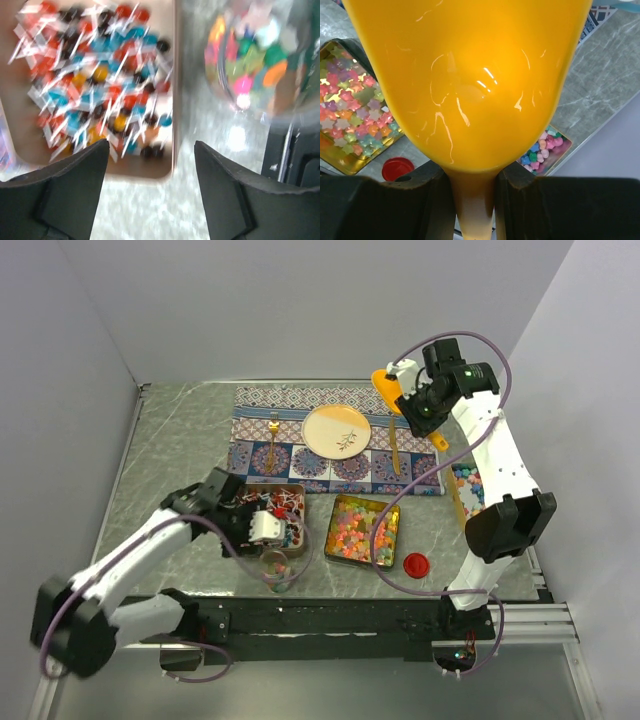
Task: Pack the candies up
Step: Move the storage box to the center of the board, then adjust the spatula.
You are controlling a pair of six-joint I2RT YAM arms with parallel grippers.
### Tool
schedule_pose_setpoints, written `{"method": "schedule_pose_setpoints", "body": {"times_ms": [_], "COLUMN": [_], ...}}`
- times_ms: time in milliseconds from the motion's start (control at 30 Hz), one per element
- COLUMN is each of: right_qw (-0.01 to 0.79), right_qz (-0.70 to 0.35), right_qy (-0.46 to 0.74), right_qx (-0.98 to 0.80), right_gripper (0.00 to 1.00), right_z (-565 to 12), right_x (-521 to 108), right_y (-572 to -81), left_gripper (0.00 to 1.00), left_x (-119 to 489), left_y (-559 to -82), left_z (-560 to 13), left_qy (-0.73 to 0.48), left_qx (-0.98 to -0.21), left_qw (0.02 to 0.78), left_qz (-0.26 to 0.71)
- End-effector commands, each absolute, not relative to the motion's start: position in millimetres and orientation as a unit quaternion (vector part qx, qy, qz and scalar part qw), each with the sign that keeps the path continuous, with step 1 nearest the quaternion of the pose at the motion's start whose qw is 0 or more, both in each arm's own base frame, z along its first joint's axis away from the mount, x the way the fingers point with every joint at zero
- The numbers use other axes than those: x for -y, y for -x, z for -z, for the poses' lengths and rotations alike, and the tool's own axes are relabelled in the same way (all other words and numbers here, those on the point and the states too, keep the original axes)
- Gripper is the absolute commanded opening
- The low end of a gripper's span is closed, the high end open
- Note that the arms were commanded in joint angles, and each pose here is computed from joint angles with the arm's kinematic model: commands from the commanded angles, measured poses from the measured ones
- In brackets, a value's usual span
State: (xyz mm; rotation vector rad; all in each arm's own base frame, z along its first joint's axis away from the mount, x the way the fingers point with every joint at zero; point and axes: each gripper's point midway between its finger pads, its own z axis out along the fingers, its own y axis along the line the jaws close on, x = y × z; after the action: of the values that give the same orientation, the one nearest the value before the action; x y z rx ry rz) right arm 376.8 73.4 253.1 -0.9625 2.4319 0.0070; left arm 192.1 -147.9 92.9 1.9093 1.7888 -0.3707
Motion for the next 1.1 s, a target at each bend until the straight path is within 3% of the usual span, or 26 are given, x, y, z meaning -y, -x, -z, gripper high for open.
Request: {"method": "schedule_pose_setpoints", "body": {"times_ms": [0,167,233,367,533,733,1067], "right_qw": [0.310,0.320,0.315,0.334,0.326,0.298,0.292], "right_qz": [-0.046,-0.126,-0.143,-0.136,-0.150,-0.128,-0.084], "right_qy": [0.386,0.452,0.483,0.565,0.623,0.636,0.640], "right_qx": [-0.867,-0.823,-0.805,-0.742,-0.695,-0.701,-0.706], "right_gripper": [0.00,0.00,0.00,0.00,0.00,0.00,0.00], "right_z": [-288.9,-301.4,-295.9,-290.3,-278.2,-260.4,-241.0], "right_x": [-94.3,-130.6,-148.8,-190.8,-247.8,-283.6,-308.6], "right_y": [-370.9,-353.9,-346.2,-331.5,-317.0,-323.8,-327.2], "left_gripper": [0.76,0.76,0.77,0.75,0.72,0.66,0.65], "left_x": [107.0,82.2,81.8,114.0,142.2,154.7,160.8], "left_y": [-185.4,-239.2,-282.6,-347.6,-377.9,-358.9,-325.9], "left_z": [-92.7,-122.8,-170.9,-278.2,-355.6,-349.2,-312.4], "left_qy": [-0.693,-0.569,-0.467,-0.318,-0.123,-0.022,0.026], "left_qx": [-0.669,-0.751,-0.784,-0.790,-0.772,-0.756,-0.747], "left_qw": [0.256,0.327,0.400,0.486,0.507,0.413,0.310], "left_qz": [0.080,0.073,0.086,0.197,0.364,0.507,0.587]}}
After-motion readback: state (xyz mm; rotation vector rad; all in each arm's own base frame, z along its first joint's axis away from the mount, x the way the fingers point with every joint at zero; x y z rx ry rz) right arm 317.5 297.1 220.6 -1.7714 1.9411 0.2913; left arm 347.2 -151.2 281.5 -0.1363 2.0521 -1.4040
